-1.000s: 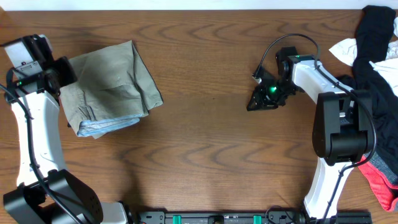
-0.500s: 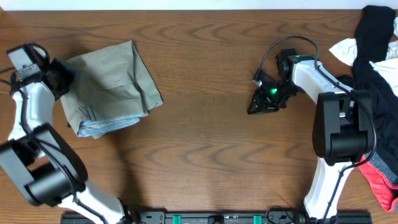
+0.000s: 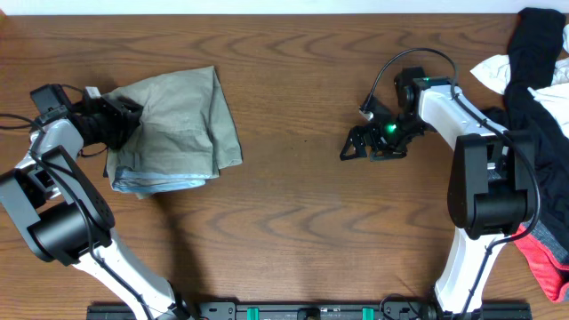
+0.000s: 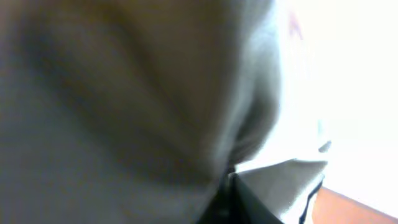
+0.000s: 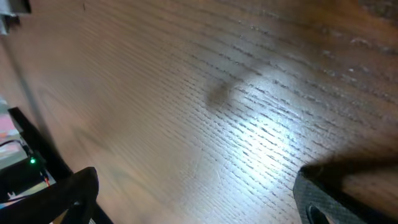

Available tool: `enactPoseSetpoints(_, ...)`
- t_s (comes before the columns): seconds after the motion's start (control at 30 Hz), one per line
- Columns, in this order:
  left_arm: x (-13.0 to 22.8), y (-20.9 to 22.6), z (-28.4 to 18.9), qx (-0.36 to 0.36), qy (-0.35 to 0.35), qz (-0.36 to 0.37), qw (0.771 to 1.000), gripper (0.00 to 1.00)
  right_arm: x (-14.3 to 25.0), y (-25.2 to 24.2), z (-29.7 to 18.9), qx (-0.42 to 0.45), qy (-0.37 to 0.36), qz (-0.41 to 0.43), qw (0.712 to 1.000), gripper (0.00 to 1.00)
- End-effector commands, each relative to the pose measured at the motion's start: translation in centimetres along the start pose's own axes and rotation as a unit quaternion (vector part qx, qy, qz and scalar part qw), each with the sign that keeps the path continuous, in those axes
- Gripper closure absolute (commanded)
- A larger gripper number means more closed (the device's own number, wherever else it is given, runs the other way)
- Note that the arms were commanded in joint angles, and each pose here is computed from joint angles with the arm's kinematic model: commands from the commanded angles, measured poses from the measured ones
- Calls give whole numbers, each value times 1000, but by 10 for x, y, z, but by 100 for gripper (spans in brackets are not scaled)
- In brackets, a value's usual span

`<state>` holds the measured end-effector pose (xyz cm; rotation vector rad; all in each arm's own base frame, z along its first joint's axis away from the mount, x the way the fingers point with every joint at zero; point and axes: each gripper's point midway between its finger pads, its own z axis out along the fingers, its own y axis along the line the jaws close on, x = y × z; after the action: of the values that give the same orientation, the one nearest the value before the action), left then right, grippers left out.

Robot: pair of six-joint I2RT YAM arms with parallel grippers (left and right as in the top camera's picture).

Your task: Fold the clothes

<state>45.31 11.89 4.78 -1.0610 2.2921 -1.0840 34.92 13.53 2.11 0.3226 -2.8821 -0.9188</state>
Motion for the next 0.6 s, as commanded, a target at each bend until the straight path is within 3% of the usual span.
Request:
enactPoseSetpoints(0.0, 13, -18, 0, 46, 33, 31, 998, 61, 0, -11, 5, 23, 3, -5, 1000, 1)
enactPoseSetpoints(0.3, 28, -91, -70, 48, -23, 176, 983, 47, -10, -13, 4, 26, -17, -18, 999, 1)
enactPoseSetpoints(0.4, 43, -96, -90, 14, -28, 165, 986, 43, -13, -13, 4, 27, -21, -21, 999, 1)
enactPoseSetpoints(0.57, 69, -50, -97, -105, -5, 108, 989, 40, -14, -13, 4, 27, -23, -22, 999, 1)
